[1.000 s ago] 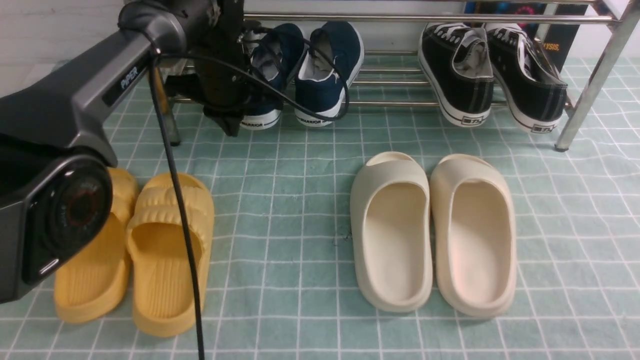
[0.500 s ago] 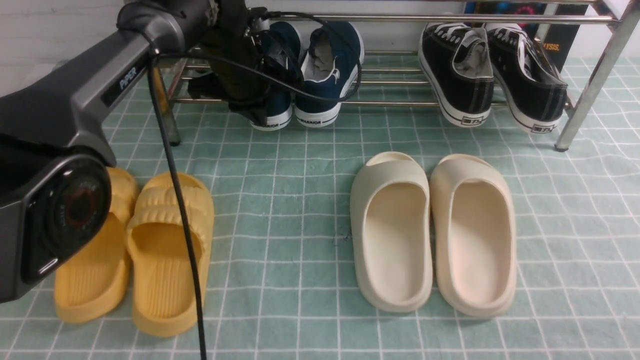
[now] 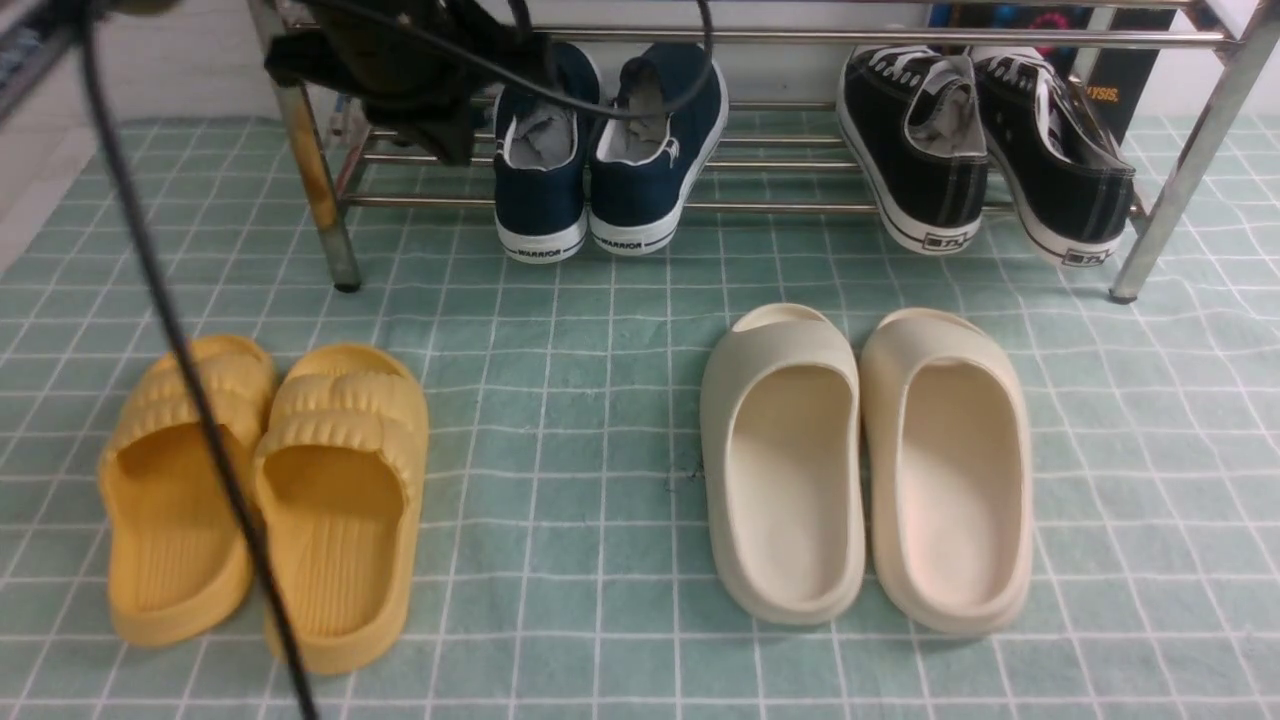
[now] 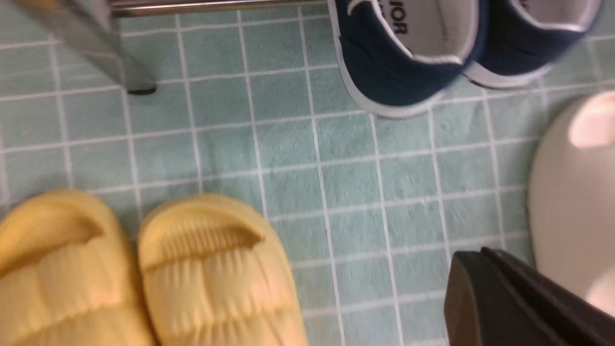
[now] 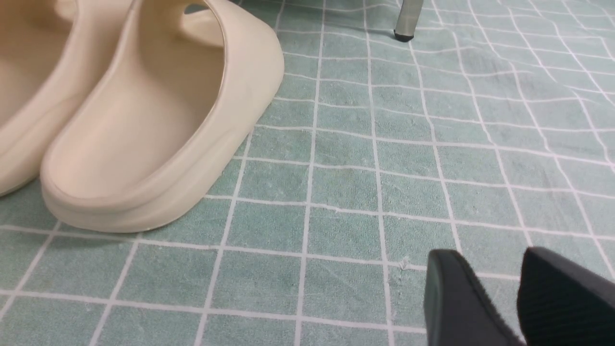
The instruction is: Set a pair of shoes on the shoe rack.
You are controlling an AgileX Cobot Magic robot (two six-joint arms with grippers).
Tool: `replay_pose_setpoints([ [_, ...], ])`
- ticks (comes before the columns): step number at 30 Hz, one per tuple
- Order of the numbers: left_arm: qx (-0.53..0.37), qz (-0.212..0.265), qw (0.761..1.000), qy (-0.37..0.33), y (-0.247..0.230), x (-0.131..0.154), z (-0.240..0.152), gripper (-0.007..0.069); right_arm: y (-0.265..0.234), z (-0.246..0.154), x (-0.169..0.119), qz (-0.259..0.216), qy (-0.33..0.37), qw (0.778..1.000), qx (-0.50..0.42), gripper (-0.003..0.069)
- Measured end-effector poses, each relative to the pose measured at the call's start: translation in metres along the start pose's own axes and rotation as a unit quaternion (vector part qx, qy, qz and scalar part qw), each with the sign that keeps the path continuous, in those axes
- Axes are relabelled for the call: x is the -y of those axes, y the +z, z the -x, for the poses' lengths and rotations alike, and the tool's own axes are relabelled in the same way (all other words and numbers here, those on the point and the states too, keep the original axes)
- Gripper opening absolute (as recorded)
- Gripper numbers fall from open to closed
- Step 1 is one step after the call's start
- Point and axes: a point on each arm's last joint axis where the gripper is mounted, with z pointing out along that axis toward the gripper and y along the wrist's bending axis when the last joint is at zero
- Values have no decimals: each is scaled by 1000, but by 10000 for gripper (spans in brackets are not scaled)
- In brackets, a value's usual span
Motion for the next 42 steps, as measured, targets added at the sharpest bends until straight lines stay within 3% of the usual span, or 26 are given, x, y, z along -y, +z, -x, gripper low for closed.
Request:
replay_pose_setpoints([
  [5,29,-6,1000,1,-63,-9,-50,-13,0,0,0,0,0,1000,0,239],
  [9,81,-16,997,1,-82,-16,-87,-13,0,0,0,0,0,1000,0,239],
  [14,214,-42,976,-2,-100,-29,-150,-13,0,0,0,0,0,1000,0,239],
  [20,374,-75,924,-9,-98,-46,-231,-13,0,0,0,0,0,1000,0,239],
  [27,464,-93,881,-9,-65,-60,-296,-13,0,0,0,0,0,1000,0,239],
  [37,373,-73,925,-13,-1,-73,-356,-13,0,0,0,0,0,1000,0,239],
  [42,368,-74,926,-30,1,-77,-372,-13,0,0,0,0,0,1000,0,239],
])
